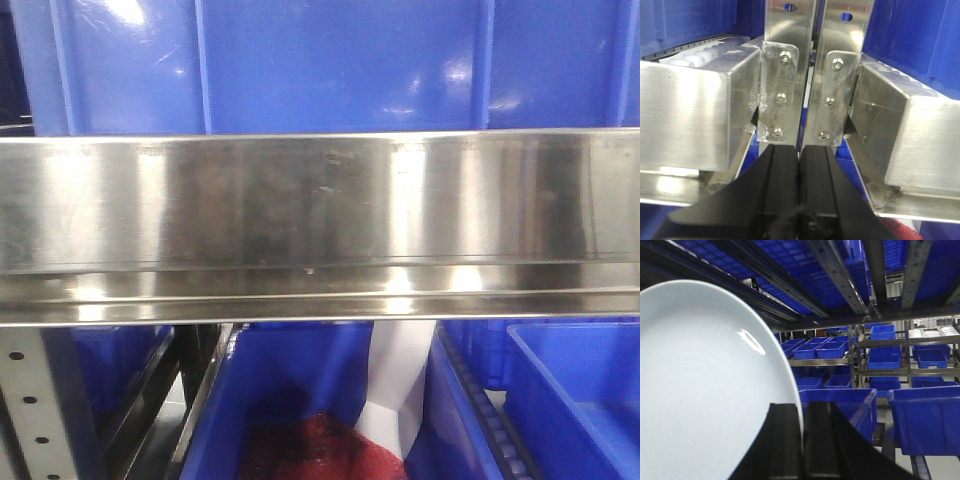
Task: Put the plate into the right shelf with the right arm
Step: 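Lower the plate into the blue bin and open the right gripper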
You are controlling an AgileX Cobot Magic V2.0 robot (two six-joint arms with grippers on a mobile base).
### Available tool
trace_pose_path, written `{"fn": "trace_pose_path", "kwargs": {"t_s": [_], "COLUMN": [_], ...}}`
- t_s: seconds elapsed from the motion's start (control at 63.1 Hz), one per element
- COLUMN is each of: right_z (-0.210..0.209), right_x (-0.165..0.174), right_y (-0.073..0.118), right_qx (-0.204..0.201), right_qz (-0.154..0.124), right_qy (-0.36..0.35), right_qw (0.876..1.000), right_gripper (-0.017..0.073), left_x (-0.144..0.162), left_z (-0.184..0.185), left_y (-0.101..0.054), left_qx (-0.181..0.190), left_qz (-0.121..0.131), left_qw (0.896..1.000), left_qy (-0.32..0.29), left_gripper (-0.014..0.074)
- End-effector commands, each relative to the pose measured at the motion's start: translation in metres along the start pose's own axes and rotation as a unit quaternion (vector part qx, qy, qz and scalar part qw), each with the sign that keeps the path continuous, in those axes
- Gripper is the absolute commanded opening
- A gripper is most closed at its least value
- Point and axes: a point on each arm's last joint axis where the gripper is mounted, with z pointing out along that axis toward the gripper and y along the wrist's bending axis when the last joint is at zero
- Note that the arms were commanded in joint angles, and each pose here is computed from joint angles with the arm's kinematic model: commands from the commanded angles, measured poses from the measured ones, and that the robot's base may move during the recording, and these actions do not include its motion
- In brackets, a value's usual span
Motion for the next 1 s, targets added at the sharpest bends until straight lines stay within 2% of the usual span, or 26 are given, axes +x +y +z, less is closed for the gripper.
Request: {"fn": "trace_pose_path", "kwargs": {"t_s": [0.0, 0.206, 0.317, 0.523, 0.824, 0.983], "right_z": [0.016, 0.080, 0.122, 0.188, 0.249, 0.267], "right_x": [-0.035, -0.060, -0.054, -0.023, 0.018, 0.038], "right_y": [0.006, 0.012, 0.011, 0.004, 0.007, 0.011], "right_qx": [-0.006, -0.015, -0.013, -0.004, -0.013, -0.025], "right_qz": [0.002, 0.002, 0.003, 0.006, 0.011, 0.012], "right_qy": [-0.023, 0.043, 0.081, 0.142, 0.194, 0.242], "right_qw": [1.000, 0.999, 0.997, 0.990, 0.981, 0.970], "right_gripper": [0.0057, 0.0057, 0.0057, 0.0057, 0.0060, 0.0191], "left_x": [-0.005, -0.005, -0.005, -0.005, -0.005, -0.005], "left_z": [0.000, 0.000, 0.000, 0.000, 0.000, 0.000], "left_y": [-0.001, -0.001, -0.001, -0.001, -0.001, -0.001], "left_qx": [0.005, 0.005, 0.005, 0.005, 0.005, 0.005], "left_qz": [-0.003, -0.003, -0.003, -0.003, -0.003, -0.003], "left_qw": [0.999, 0.999, 0.999, 0.999, 0.999, 0.999], "left_qy": [-0.043, -0.043, -0.043, -0.043, -0.043, -0.043], "left_gripper": [-0.0047, -0.0047, -0.0047, -0.0047, -0.0047, -0.0047]}}
